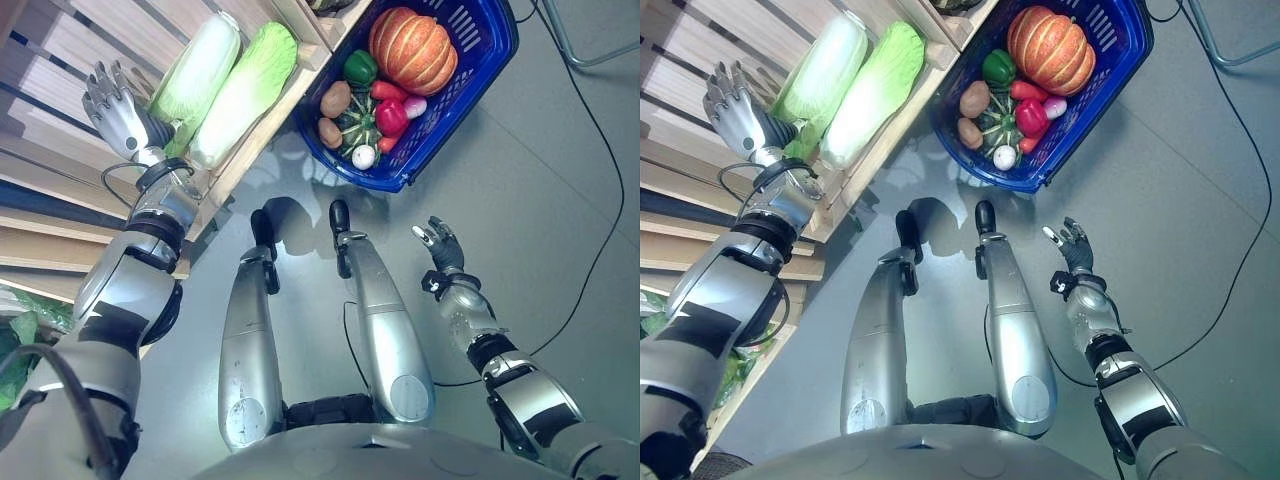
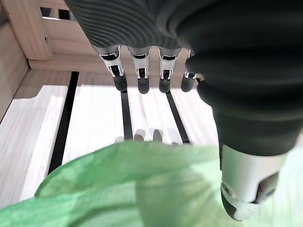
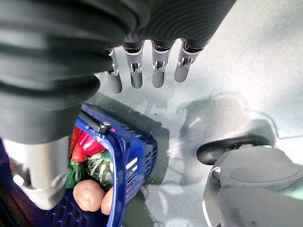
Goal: Pick up fruits and vegetables into the basket
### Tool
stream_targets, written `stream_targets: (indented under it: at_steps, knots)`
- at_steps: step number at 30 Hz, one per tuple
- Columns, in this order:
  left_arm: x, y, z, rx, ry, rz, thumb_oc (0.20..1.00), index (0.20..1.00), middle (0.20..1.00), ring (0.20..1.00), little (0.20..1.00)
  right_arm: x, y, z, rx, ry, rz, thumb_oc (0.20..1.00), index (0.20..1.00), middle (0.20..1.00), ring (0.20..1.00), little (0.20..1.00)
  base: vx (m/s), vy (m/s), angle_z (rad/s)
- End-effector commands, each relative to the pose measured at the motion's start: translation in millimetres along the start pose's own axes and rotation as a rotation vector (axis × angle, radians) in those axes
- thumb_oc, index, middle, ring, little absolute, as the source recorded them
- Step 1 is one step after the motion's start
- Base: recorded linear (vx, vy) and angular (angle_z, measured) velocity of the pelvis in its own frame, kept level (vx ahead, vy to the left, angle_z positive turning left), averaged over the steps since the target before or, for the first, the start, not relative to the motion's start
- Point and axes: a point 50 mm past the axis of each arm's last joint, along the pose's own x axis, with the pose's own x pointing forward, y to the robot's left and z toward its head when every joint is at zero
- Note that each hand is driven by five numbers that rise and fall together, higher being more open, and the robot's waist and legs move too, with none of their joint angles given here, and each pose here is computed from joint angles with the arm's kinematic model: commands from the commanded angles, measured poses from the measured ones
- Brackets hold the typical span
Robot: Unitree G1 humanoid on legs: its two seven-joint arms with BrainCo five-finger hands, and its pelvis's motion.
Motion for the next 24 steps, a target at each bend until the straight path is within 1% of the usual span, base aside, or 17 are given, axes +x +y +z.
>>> stream_targets:
  at_steps: [1, 6, 8, 9, 10, 11, 12, 17, 24]
  knots:
    - [4, 3, -6, 0.075, -0.024, 0.013, 1.000, 1.000, 1.000, 1.000, 1.000, -12, -4, -9, 0.006, -0.016, -0.008, 1.000, 1.000, 1.000, 1.000, 1.000, 0.00, 0.000, 0.00]
    - [2, 0, 3, 0.139, -0.146, -0.009, 1.000, 1.000, 1.000, 1.000, 1.000, -12, -1, -9, 0.003, -0.013, 0.011, 1.000, 1.000, 1.000, 1.000, 1.000, 0.02, -0.015, -0.01]
    - [-3, -4, 5, 0.132, -0.147, -0.023, 1.000, 1.000, 1.000, 1.000, 1.000, -12, 0, -10, 0.003, -0.010, 0.012, 1.000, 1.000, 1.000, 1.000, 1.000, 0.00, 0.000, 0.00]
    - [-6, -6, 5, 0.131, -0.140, -0.032, 0.928, 0.928, 0.928, 0.928, 0.928, -13, 0, -11, 0.005, -0.010, 0.011, 1.000, 1.000, 1.000, 1.000, 1.000, 0.03, -0.030, -0.03]
    - [-7, -8, 3, 0.126, -0.125, -0.038, 0.589, 0.589, 0.589, 0.589, 0.589, -13, 0, -11, 0.009, -0.010, 0.011, 1.000, 1.000, 1.000, 1.000, 1.000, 0.03, -0.029, -0.04]
    - [-9, -9, 0, 0.122, -0.104, -0.038, 0.420, 0.420, 0.420, 0.420, 0.420, -13, 0, -11, 0.015, -0.010, 0.008, 1.000, 1.000, 1.000, 1.000, 1.000, 0.03, -0.031, -0.03]
    - [-9, -9, -2, 0.125, -0.091, -0.039, 0.200, 0.200, 0.200, 0.200, 0.200, -13, 0, -11, 0.017, -0.011, 0.007, 1.000, 1.000, 1.000, 1.000, 1.000, 0.00, 0.000, 0.00]
    - [-7, -6, -8, 0.124, -0.037, -0.008, 0.200, 0.200, 0.200, 0.200, 0.200, -14, 4, -11, 0.020, -0.018, 0.018, 1.000, 1.000, 1.000, 1.000, 1.000, 0.00, 0.000, 0.00]
    - [2, 4, -4, 0.084, -0.020, 0.071, 0.200, 0.200, 0.200, 0.200, 0.200, -17, 8, -8, 0.036, -0.039, 0.040, 1.000, 1.000, 1.000, 1.000, 1.000, 0.00, 0.000, 0.00]
